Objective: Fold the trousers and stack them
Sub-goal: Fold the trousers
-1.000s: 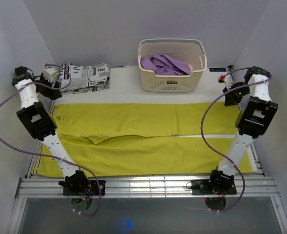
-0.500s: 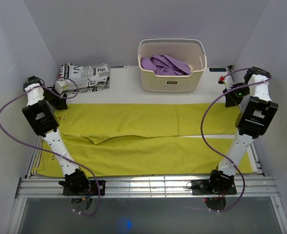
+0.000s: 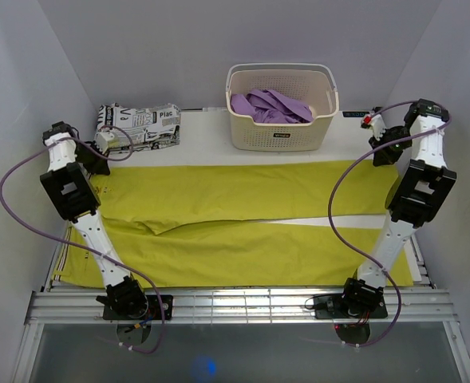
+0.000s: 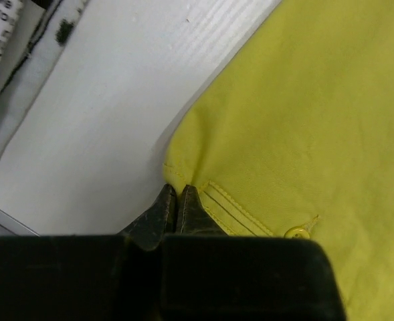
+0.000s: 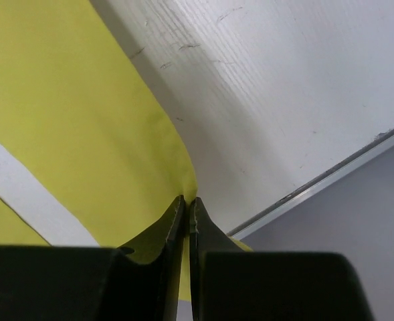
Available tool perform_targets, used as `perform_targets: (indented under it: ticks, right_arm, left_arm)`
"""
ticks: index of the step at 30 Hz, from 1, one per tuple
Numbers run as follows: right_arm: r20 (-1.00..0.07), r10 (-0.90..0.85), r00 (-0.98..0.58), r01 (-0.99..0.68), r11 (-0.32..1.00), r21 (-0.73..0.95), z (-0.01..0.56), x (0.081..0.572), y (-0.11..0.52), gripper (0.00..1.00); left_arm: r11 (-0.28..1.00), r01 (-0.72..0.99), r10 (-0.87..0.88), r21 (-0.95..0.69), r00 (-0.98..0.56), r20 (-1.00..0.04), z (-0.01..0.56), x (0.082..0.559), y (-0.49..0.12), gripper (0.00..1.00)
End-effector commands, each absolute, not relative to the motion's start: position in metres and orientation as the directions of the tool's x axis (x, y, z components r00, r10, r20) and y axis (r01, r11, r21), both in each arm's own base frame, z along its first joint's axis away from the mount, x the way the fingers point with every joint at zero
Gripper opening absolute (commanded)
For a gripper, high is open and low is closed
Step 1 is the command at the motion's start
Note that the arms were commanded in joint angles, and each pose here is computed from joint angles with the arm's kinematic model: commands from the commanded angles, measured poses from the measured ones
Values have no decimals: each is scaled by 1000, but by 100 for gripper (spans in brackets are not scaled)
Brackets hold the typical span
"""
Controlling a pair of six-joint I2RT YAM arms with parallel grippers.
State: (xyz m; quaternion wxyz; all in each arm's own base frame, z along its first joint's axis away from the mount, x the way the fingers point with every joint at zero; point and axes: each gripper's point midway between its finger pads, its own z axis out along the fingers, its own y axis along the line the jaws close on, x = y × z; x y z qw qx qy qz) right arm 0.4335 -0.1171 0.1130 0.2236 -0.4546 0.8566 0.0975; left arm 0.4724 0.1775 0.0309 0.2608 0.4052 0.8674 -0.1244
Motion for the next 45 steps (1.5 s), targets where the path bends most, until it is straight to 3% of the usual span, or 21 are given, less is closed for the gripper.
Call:
perform_targets:
  ticks: [1,5,7,11,13,15,17,18,20,21,24,30,37,41,45]
  right_arm:
    - [-443,-830,-340,-874,453,-176,162,426,-123,8]
    - [-441,-851,-284,-883,412,-225,183,408,-121,8]
    - [-438,-855,-277,-886,403,-228,191,387,-119,8]
    - [-429,-872,-235,-886,374,-275,206,340,-118,8]
    - [-397,-895,-205,-898,333,-288,200,316,-124,8]
    - [-351,-919,-178,-913,287,-289,188,278,-129,8]
    - [-327,-929,-173,-923,269,-275,174,247,-127,8]
    - [-314,-929,-193,-923,281,-263,167,232,-134,8]
    - [-257,-951,-174,-939,239,-248,156,207,-139,8]
    - [-270,-940,-207,-949,260,-180,133,185,-136,8]
    - [-258,-937,-236,-963,261,-69,97,147,-127,8]
    - [-221,-927,-302,-952,306,14,44,123,-122,8]
    - [-194,-879,-435,-897,443,4,13,147,-145,8]
    - [-267,-820,-507,-855,518,31,25,189,-150,8]
    - [-308,-822,-480,-856,515,-42,56,242,-149,8]
  left_arm:
    - [677,717,631,163,-453,-629,98,503,189,0]
    - [694,652,626,306,-336,-704,173,503,189,0]
    - [697,644,613,314,-310,-727,181,490,183,0]
    - [709,592,607,384,-234,-759,237,438,184,0]
    - [718,601,585,351,-248,-772,225,406,180,0]
    - [686,576,642,445,-190,-743,243,371,185,0]
    - [722,569,604,393,-242,-759,218,330,188,0]
    - [677,581,662,453,-210,-719,219,314,189,0]
    - [716,607,610,344,-306,-731,181,270,183,0]
    - [685,637,654,354,-322,-685,167,254,187,0]
    - [711,681,615,176,-479,-627,106,193,175,0]
    - [764,645,575,27,-661,-482,19,141,167,0]
    - [843,537,477,13,-739,-476,4,168,165,0]
    - [869,495,416,-24,-755,-506,12,215,154,0]
    - [903,427,342,-51,-785,-517,22,258,159,0]
